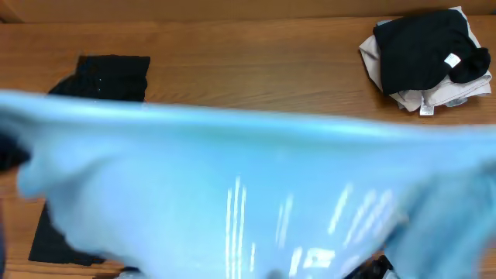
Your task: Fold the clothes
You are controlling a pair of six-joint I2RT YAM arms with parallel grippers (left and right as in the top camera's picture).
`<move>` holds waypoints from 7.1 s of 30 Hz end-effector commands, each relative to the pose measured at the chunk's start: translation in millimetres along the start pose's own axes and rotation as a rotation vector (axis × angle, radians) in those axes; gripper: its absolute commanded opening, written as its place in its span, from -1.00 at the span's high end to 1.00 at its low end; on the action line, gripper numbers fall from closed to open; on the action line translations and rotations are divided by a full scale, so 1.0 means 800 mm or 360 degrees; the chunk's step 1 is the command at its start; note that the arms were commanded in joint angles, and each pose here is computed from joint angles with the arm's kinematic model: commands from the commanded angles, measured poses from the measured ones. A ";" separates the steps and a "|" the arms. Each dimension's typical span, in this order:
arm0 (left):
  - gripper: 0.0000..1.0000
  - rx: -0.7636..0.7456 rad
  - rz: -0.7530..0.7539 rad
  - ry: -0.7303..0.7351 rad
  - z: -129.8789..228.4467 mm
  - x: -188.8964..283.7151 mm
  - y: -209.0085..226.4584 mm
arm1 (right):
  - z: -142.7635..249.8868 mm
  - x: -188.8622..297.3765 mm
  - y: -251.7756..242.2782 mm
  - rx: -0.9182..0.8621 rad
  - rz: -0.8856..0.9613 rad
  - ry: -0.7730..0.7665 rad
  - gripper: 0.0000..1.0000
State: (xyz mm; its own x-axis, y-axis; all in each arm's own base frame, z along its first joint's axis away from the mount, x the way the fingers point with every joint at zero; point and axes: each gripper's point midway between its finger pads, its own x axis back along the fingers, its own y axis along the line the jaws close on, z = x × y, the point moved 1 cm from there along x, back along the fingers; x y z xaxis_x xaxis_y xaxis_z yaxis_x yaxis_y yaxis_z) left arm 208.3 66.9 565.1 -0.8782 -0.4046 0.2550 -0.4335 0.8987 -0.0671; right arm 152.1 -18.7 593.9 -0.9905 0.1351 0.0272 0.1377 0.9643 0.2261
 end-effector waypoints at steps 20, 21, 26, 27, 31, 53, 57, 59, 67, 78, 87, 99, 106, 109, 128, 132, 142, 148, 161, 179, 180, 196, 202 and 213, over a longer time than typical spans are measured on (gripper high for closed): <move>0.92 -0.0431 -0.0250 0.1065 0.302 -0.482 -0.104 | 0.448 -0.489 0.006 -0.0108 -0.0240 0.1472 0.92; 0.92 -0.0437 -0.0246 0.1085 0.314 -0.491 -0.106 | 0.459 -0.494 0.007 -0.0106 -0.0242 0.1487 0.92; 0.92 -0.0469 -0.0227 0.1228 0.366 -0.509 -0.110 | 0.479 -0.501 0.005 -0.0104 -0.0236 0.1519 0.92; 0.92 -0.0467 -0.0213 0.1247 0.369 -0.508 -0.111 | 0.478 -0.501 0.005 -0.0104 -0.0236 0.1521 0.92; 0.92 -0.0434 -0.0142 0.1308 0.375 -0.499 -0.118 | 0.480 -0.496 0.006 -0.0112 -0.0239 0.1549 0.92; 0.92 -0.0561 -0.0191 0.1865 0.402 -0.384 -0.081 | 0.482 -0.352 -0.021 -0.0008 0.0036 0.2111 0.92; 0.92 -0.0639 -0.0220 0.2049 0.447 -0.376 -0.070 | 0.530 -0.334 -0.035 -0.0014 0.0086 0.2274 0.92; 0.92 -0.0670 -0.0241 0.2115 0.469 -0.376 -0.065 | 0.553 -0.325 -0.041 -0.0019 0.0106 0.2346 0.92; 0.91 -0.0745 -0.0252 0.2285 0.542 -0.371 -0.050 | 0.620 -0.281 -0.061 -0.0031 0.0177 0.2591 0.92; 0.91 -0.0737 -0.0247 0.2262 0.551 -0.378 -0.051 | 0.590 -0.337 -0.055 0.0013 0.0069 0.2298 0.35; 0.92 -0.0692 -0.0218 0.2169 0.551 -0.395 -0.059 | 0.569 -0.453 -0.029 0.0219 -0.0185 0.1701 -0.14; 0.92 -0.0421 -0.0002 0.2248 0.563 -0.386 -0.095 | 0.640 -0.490 -0.041 0.0249 -0.0202 0.1706 -0.03; 0.92 -0.0427 -0.0031 0.2325 0.564 -0.373 -0.089 | 0.680 -0.495 -0.050 0.0224 -0.0180 0.1770 0.13; 0.92 -0.0425 -0.0030 0.2318 0.564 -0.374 -0.089 | 0.686 -0.496 -0.051 0.0210 -0.0171 0.1773 0.27; 0.91 -0.0497 -0.0108 0.2305 0.579 -0.378 -0.075 | 0.657 -0.508 -0.079 0.0091 -0.0108 0.1738 0.81; 0.91 -0.0499 -0.0110 0.2313 0.585 -0.377 -0.074 | 0.657 -0.508 -0.079 0.0084 -0.0104 0.1736 0.85; -0.88 -0.0542 -0.0161 0.2257 0.578 -0.386 -0.067 | 0.630 -0.500 -0.072 0.0004 -0.0118 0.1725 0.09; -0.99 -0.0466 -0.0185 0.2143 0.500 -0.389 -0.069 | 0.497 -0.479 -0.041 0.0037 -0.0179 0.1450 -0.17; -1.00 -0.0181 0.0166 0.1292 0.229 -0.290 -0.109 | 0.246 -0.266 0.010 0.0056 -0.0272 0.1010 -0.74; -1.00 -0.0007 0.0034 0.1552 0.317 -0.121 -0.053 | 0.257 -0.052 0.012 -0.0075 -0.0286 0.1316 -1.00; -1.00 0.0045 -0.0006 0.1583 0.337 -0.119 -0.049 | 0.266 -0.051 0.005 -0.0088 -0.0229 0.1362 -1.00; -0.35 0.0466 -0.0451 0.1818 0.611 -0.110 0.003 | 0.348 -0.093 -0.021 -0.0136 -0.0047 0.1729 -0.97; -0.19 0.0494 -0.0581 0.1777 0.649 -0.119 0.026 | 0.364 -0.106 -0.024 -0.0149 -0.0018 0.1836 -0.95; -0.12 0.0409 -0.0727 0.1736 0.674 -0.138 0.046 | 0.371 -0.112 -0.026 -0.0154 -0.0006 0.1876 -0.94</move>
State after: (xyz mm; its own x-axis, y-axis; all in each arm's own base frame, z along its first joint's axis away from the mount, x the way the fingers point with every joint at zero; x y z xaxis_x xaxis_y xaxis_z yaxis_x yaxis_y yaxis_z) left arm 188.6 46.0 24.2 -0.1068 -0.1706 0.9795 -0.7827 0.6220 0.0230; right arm 239.4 18.4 296.6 -0.3813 -0.2147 0.8992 0.1803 0.9367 0.3001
